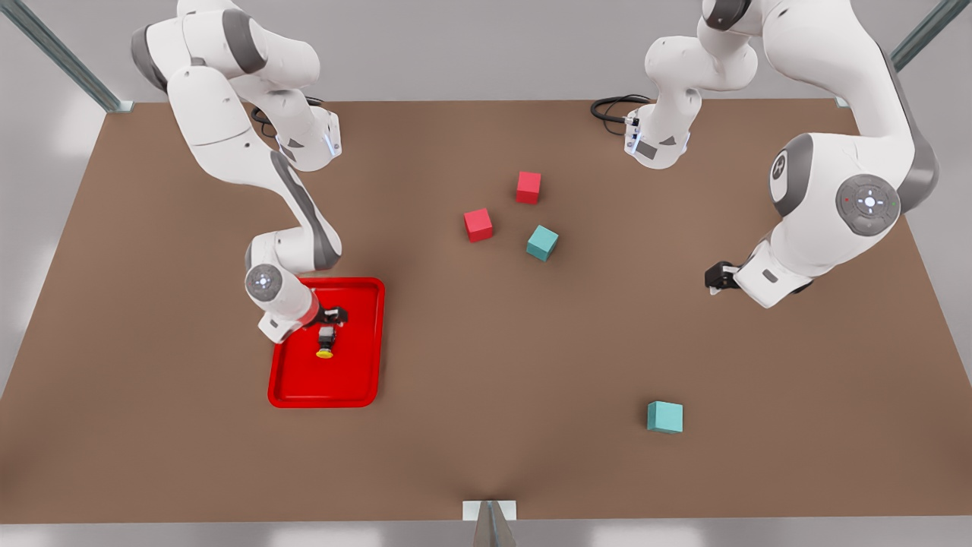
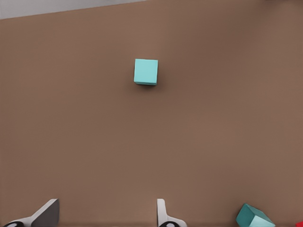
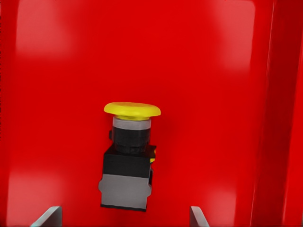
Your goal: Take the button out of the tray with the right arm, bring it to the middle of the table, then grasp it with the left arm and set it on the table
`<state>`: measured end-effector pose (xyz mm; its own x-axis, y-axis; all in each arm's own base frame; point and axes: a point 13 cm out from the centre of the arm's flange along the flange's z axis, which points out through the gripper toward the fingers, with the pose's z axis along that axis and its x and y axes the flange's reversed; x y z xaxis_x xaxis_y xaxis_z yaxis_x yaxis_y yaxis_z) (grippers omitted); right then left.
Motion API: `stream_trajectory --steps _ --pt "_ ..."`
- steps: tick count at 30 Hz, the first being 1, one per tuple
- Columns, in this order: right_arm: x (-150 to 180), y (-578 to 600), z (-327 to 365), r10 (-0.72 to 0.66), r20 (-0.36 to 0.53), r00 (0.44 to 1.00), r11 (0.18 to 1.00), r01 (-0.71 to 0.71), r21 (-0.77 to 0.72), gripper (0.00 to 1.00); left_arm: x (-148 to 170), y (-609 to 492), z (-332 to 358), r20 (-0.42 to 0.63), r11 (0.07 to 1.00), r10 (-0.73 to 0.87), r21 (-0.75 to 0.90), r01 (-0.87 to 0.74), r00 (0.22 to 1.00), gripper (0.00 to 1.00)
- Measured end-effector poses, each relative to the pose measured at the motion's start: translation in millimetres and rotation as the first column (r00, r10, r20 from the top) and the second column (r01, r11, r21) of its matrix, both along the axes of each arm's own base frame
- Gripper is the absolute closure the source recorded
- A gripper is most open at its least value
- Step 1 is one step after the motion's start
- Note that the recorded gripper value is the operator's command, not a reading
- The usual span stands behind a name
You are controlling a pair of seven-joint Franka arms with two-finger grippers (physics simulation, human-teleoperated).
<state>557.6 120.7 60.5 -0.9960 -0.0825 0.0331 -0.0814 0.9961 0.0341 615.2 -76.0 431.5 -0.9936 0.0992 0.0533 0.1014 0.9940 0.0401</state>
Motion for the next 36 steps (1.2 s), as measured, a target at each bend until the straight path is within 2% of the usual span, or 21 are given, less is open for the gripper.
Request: stream_trajectory --steps 3,6,9,32,34,36 --pt "3 0 -1 -0.01 0.034 0.999 1.0 0.01 0.013 0.0 0 0 -1 -0.001 1.0 0.001 0.0 -0.001 1.0 0.0" --pt "30 8 11 -0.028 0.094 0.995 0.999 0.024 0.039 0.0 1 1 -3 -0.003 1.0 0.002 0.001 -0.002 1.0 0.0" --pt "38 11 9 -0.036 0.11 0.993 0.998 0.03 0.049 0.0 1 1 -4 -0.004 1.0 0.002 0.001 -0.002 1.0 0.0" --pt "26 3 -24 -0.046 0.063 0.997 0.998 0.043 0.047 0.0 3 0 -18 -0.024 1.0 0.003 0.003 -0.003 1.0 0.0" --pt "26 3 -24 -0.046 0.063 0.997 0.998 0.043 0.047 0.07 4 1 -20 -0.027 1.0 0.004 0.003 -0.003 1.0 0.0" --pt "26 3 -24 -0.045 0.062 0.997 0.998 0.042 0.047 0.23 4 1 -22 -0.031 1.0 0.004 0.004 -0.004 1.0 0.0"
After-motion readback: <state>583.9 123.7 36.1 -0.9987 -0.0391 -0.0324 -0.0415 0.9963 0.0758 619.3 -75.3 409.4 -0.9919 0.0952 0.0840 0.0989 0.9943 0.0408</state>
